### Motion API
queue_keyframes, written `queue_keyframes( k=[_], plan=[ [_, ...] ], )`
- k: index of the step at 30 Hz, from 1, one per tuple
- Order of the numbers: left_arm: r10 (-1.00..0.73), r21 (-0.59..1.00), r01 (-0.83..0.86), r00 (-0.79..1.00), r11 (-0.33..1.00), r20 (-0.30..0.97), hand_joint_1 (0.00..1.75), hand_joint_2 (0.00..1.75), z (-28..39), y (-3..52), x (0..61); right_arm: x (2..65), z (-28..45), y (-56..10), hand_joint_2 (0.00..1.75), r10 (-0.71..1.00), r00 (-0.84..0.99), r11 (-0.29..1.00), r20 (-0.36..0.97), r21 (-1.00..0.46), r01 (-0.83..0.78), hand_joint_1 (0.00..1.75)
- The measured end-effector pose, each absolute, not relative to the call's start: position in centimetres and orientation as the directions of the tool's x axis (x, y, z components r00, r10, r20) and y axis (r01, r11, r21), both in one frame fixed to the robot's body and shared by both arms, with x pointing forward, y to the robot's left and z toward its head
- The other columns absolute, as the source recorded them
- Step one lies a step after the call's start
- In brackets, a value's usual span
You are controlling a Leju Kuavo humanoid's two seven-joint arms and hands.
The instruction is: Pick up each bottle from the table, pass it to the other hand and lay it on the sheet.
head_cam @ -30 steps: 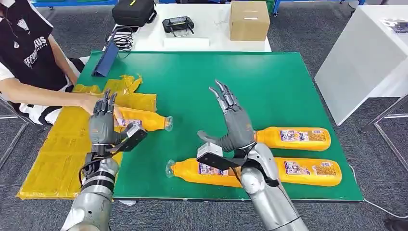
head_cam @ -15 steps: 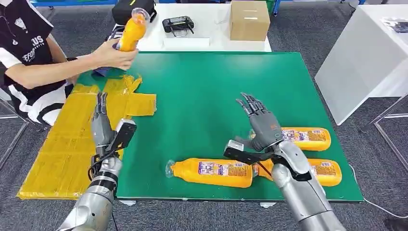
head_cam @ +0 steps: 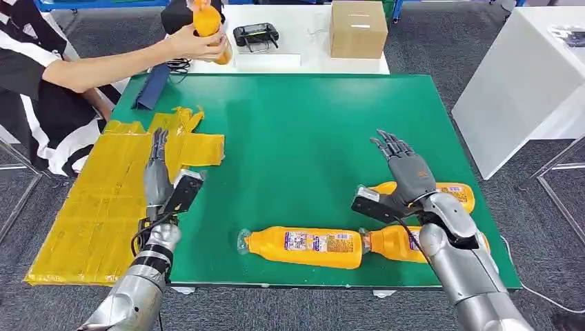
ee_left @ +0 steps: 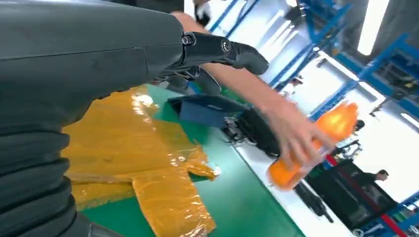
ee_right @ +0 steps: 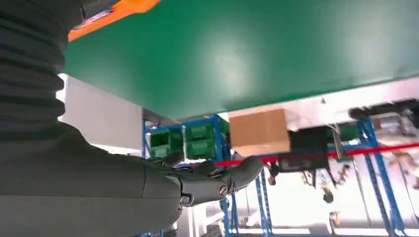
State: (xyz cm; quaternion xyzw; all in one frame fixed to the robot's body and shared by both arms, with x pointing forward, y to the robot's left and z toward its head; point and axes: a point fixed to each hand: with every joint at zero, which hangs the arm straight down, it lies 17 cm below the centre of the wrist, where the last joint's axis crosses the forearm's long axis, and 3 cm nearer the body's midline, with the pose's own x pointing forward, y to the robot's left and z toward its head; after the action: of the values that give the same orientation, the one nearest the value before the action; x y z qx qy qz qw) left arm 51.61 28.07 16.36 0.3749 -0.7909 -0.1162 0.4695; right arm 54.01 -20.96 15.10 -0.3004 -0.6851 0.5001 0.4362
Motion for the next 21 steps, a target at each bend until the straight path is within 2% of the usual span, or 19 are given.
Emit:
queue_keyframes(
  k=[11,21],
  plan=[
    [-0.707,0.529,-0.493,-0.31,0.691,0.636,0.0,1.75,17.8,27.2,52.0,54.2,12.4,-26.3,1.75,0.826,-0.434,0.294,0.36,-0.932,-0.215,0.0],
    [-0.704,0.525,-0.488,-0.327,0.697,0.631,0.0,1.75,18.3,26.6,52.2,54.0,12.1,-29.5,1.75,0.847,-0.408,0.269,0.341,-0.937,-0.225,0.0]
  ],
)
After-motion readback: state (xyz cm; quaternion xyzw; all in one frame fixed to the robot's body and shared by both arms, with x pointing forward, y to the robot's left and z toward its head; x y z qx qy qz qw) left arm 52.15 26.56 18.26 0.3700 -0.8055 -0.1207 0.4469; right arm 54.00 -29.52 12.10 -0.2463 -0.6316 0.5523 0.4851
